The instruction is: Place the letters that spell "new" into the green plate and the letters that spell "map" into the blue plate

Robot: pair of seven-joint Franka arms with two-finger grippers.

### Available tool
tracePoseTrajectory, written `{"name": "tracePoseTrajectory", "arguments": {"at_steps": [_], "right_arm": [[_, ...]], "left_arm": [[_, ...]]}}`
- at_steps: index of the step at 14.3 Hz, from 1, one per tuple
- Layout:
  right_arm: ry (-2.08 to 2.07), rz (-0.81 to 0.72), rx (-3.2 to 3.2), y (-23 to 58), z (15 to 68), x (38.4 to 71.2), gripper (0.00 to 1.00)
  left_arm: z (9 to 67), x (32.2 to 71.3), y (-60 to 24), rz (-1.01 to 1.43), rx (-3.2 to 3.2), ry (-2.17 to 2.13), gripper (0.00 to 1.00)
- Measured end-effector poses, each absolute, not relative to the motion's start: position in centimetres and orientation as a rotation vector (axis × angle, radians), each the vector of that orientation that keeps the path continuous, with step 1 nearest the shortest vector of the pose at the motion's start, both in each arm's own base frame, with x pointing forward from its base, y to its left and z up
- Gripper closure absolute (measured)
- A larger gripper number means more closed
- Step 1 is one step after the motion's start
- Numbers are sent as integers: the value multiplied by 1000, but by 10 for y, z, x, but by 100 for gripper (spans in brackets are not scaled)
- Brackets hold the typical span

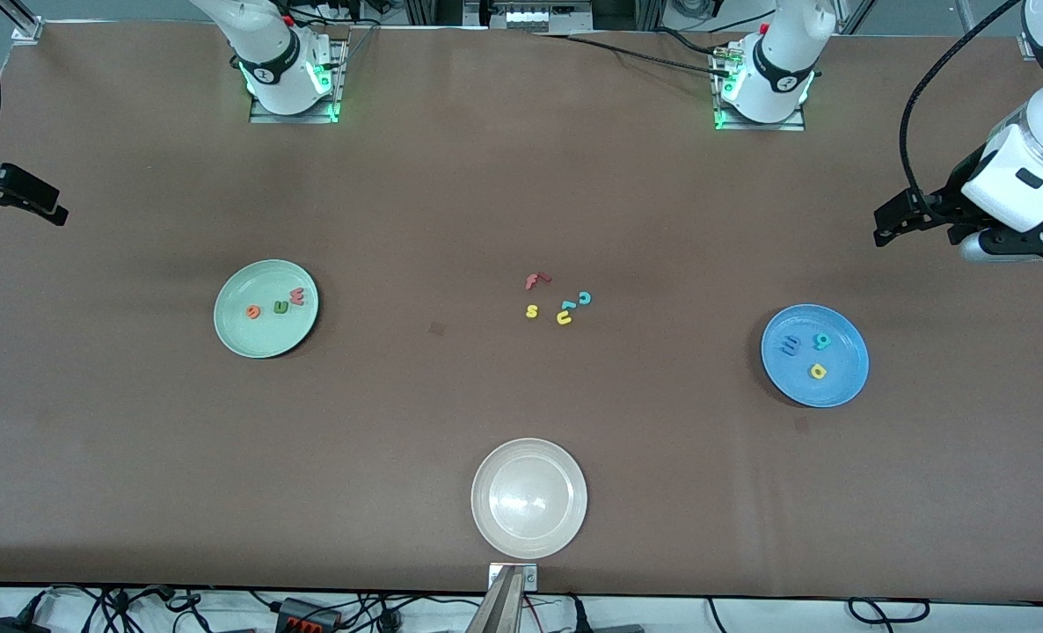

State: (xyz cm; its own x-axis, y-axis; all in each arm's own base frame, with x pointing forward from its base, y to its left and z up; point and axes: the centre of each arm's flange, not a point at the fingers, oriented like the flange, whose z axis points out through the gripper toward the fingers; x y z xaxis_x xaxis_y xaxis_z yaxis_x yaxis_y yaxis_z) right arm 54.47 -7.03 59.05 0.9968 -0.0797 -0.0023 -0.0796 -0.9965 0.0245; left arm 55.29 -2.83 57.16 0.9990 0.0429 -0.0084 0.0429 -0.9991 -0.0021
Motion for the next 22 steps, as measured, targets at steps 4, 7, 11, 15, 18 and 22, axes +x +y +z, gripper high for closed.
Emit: {"name": "tracePoseTrajectory", "arguments": {"at_steps": [4,7,11,15,18,22], "right_arm": [[-120,-6,3115,-70,590,545,0],[-120,-12,3115,-70,588,545,0],[-119,-25,3115,-70,584,547,0],[-119,-28,3114,-70,583,547,0],[-119,-29,3114,-70,583,547,0],[-119,-29,3114,-70,583,547,0]], "left_arm": [[572,553,-29,14,-3139,-66,0],[571,552,-29,19,-3139,-66,0],[571,552,-29,22,-3138,-67,0],[571,552,-29,24,-3138,-68,0],[571,552,-29,28,-3138,-69,0],[571,552,-29,28,-3138,-69,0]]}}
